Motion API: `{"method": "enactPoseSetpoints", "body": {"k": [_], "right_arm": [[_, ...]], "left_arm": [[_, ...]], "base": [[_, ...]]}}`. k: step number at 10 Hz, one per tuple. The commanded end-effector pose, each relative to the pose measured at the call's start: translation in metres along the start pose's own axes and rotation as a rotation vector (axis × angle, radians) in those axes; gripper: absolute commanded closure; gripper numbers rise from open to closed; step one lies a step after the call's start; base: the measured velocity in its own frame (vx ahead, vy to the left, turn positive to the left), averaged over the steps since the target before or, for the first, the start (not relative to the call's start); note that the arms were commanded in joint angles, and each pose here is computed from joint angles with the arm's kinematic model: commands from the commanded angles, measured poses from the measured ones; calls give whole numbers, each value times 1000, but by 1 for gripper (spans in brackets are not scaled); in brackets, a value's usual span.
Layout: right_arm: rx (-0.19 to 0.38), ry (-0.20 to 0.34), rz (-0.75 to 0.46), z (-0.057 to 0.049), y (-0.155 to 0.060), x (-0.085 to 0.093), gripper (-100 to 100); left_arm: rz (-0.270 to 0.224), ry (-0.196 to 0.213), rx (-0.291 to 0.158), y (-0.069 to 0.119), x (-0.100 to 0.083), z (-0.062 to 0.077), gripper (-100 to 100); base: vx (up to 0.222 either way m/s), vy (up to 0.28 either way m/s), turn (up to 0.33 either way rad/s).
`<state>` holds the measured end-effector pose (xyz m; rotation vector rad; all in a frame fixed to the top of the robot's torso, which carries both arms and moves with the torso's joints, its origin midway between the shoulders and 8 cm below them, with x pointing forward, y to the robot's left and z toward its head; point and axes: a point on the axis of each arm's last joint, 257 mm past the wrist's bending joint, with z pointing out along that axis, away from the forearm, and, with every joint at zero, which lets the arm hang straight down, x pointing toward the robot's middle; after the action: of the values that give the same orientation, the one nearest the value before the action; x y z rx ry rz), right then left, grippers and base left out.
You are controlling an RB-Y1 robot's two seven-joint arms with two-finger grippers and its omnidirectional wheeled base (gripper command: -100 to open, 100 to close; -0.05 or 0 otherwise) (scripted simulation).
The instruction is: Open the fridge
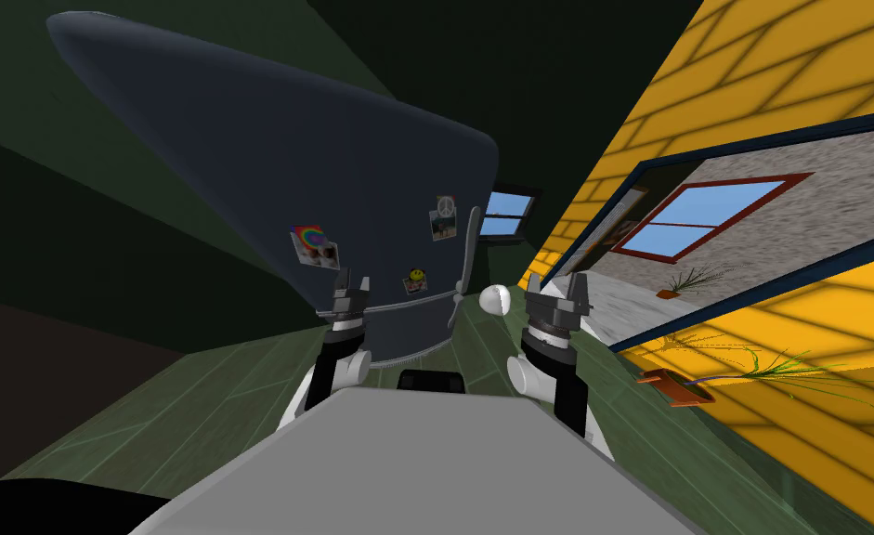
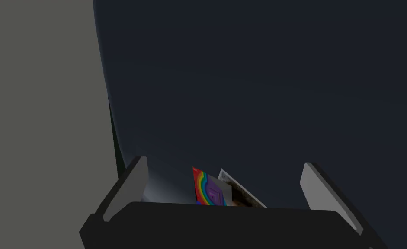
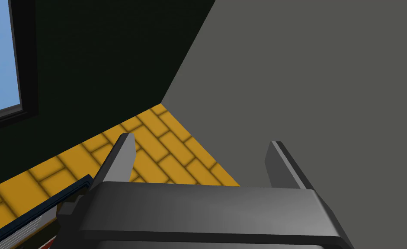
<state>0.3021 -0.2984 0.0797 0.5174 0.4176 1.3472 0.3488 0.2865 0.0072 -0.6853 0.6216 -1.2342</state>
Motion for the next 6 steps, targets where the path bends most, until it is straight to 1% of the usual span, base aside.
{"method": "enactPoseSetpoints", "body": {"k": [1,6], "right_arm": [[0,0,0,0,0,0,0],[0,0,0,0,0,0,0]], "left_arm": [[0,0,0,0,0,0,0],[0,0,0,0,0,0,0]], "base": [[0,0,0],[0,0,0]]}}
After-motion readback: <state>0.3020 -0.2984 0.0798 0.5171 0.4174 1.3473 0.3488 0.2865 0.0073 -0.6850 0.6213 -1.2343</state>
